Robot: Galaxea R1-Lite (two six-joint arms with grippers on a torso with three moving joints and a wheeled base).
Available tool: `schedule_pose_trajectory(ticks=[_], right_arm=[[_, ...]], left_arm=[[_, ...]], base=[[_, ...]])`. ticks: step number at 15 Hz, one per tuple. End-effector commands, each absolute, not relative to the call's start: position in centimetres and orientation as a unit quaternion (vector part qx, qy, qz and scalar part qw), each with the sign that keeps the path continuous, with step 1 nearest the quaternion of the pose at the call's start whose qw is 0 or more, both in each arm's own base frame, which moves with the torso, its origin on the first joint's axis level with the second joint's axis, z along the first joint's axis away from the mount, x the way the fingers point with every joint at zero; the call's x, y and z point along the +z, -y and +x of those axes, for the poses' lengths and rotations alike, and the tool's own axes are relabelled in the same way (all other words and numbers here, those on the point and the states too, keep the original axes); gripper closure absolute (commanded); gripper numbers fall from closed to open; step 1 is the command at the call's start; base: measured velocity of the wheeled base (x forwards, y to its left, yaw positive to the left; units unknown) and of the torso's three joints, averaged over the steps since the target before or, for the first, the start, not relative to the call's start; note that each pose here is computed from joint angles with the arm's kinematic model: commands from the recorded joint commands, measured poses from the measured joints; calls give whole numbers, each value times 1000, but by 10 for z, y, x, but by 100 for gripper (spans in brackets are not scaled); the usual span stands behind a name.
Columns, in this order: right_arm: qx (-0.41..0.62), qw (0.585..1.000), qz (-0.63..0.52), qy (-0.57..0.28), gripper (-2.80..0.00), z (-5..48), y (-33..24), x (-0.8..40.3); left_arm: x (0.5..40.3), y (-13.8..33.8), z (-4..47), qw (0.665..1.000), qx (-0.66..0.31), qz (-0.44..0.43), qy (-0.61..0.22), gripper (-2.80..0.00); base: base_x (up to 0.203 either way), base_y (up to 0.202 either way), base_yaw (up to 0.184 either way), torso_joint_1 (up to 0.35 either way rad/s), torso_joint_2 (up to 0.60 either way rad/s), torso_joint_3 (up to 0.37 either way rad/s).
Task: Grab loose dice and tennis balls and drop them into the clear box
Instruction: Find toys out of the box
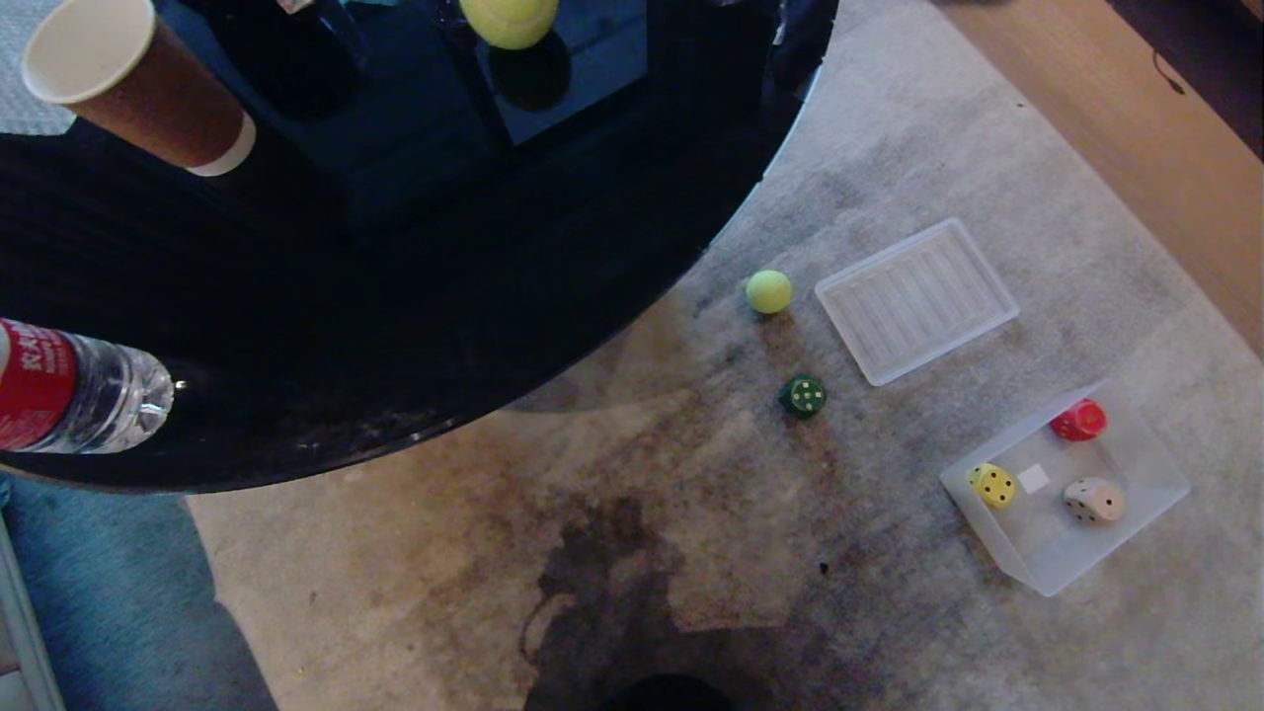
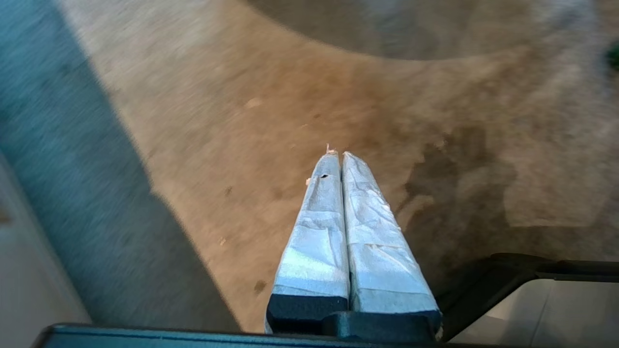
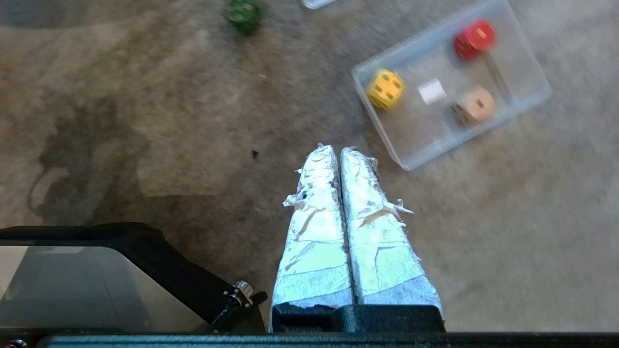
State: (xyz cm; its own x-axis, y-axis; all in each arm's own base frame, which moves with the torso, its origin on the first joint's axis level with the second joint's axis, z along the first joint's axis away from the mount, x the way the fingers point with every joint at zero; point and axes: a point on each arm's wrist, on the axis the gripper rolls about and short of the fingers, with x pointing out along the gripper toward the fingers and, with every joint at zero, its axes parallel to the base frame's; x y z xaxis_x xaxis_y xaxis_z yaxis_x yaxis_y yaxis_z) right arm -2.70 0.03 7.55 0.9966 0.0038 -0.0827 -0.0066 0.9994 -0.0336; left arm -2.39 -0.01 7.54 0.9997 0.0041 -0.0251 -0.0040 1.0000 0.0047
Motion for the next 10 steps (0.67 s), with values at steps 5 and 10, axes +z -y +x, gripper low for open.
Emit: schedule_pose_trajectory(ticks=[5,10], right_arm=[[4,999,-23,-35,0,-28,0,79],[15,997,2,-74,0,-17,-1,145]], left_arm=[[75,0,-24,1000,2,3,-12,0],[75,0,-24,1000,2,3,-12,0]], base=[[0,0,0,0,0,0],[0,0,0,0,0,0]])
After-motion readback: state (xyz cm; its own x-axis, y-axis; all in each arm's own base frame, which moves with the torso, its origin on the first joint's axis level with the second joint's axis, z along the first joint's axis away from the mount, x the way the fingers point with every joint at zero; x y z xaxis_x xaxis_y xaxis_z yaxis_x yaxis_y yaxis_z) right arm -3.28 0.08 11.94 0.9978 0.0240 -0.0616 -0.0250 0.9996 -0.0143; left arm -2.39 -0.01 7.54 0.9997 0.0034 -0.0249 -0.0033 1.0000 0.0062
